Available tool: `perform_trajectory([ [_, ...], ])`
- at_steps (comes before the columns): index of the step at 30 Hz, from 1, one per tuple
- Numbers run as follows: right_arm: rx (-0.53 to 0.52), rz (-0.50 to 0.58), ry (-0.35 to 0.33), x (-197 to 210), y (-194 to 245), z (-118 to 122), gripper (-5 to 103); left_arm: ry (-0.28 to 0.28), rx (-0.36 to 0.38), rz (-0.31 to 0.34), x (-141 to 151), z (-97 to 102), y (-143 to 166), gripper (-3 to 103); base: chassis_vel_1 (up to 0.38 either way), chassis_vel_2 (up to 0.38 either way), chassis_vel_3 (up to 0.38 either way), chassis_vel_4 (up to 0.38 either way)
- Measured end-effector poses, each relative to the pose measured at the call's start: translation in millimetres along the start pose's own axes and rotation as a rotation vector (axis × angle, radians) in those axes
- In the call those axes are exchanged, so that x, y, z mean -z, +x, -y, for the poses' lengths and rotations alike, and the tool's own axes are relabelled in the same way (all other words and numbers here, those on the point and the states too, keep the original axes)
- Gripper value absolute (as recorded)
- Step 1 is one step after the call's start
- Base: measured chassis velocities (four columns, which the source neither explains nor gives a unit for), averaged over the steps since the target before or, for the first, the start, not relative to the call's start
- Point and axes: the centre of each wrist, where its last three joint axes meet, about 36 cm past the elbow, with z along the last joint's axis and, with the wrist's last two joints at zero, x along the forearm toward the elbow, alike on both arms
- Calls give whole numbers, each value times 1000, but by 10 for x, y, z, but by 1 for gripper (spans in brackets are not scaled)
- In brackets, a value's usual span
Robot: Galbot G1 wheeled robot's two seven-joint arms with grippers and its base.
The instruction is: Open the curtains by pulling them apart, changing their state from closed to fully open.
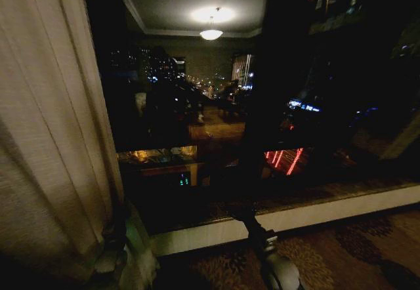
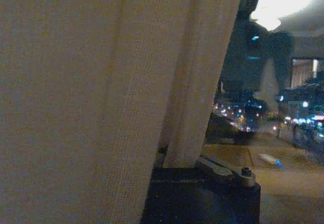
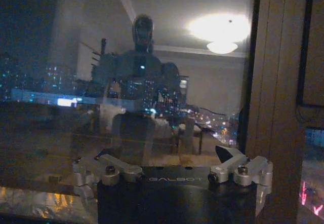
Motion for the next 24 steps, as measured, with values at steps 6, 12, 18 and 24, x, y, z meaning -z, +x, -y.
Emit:
perform_trajectory([
  [6, 0, 0, 0, 0, 0, 0, 100, 9, 5, 0, -42, 25, 24, 0, -68, 54, 58, -61],
  [12, 0, 0, 0, 0, 0, 0, 100, 6, 14, 5, -25, -18, 32, 0, -16, 16, 17, -18],
  [18, 0, 0, 0, 0, 0, 0, 100, 3, 30, 6, -10, -104, 35, 0, 0, 0, 0, 0],
  [24, 0, 0, 0, 0, 0, 1, 100, 0, 33, 5, -26, -137, 50, 0, 32, 46, -40, -44],
])
